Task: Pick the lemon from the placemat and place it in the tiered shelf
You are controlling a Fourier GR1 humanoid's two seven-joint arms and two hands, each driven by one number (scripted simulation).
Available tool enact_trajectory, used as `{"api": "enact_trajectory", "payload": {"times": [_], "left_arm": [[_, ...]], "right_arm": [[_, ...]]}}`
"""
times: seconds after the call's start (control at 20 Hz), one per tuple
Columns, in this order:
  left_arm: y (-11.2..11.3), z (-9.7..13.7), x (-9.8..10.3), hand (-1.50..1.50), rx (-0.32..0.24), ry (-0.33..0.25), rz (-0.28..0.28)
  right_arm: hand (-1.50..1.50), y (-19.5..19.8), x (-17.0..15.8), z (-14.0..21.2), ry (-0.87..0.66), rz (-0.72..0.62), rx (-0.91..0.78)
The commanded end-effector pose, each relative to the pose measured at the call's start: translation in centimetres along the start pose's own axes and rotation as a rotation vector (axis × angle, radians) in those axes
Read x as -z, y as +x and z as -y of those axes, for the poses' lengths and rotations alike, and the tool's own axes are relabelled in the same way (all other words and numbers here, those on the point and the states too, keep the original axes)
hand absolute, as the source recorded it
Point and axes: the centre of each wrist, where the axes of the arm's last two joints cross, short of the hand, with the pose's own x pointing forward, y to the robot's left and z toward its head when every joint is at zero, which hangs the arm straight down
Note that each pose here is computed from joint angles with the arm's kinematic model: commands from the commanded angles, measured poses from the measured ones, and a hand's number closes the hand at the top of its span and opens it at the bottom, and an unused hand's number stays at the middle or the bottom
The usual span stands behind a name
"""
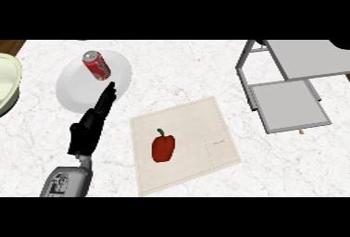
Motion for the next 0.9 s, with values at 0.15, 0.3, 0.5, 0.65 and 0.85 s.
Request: {"api": "enact_trajectory", "payload": {"times": [0.15, 0.3, 0.5, 0.65, 0.85], "left_arm": [[-0.2, -0.1, -0.3, 0.00, 0.011, -0.011, 0.005], [-0.1, 0.2, -1.0, 0.00, 0.010, 0.005, 0.010], [1.3, 0.8, 1.5, 0.00, 0.011, -0.002, 0.001], [1.3, -1.2, 0.9, 0.00, 0.009, 0.006, -0.001], [0.7, -0.6, 0.3, 0.00, -0.005, 0.006, 0.013]], "right_arm": [[1.50, -3.3, 0.7, -2.6, -0.080, -0.092, 0.321], [1.50, -5.0, 2.0, -1.8, -0.064, -0.082, 0.335], [1.50, -5.7, 3.0, -3.5, -0.059, -0.077, 0.344], [1.50, -4.6, 3.6, -4.7, -0.062, -0.061, 0.354], [1.50, -9.5, 3.8, -3.8, -0.087, -0.208, 0.015]]}}
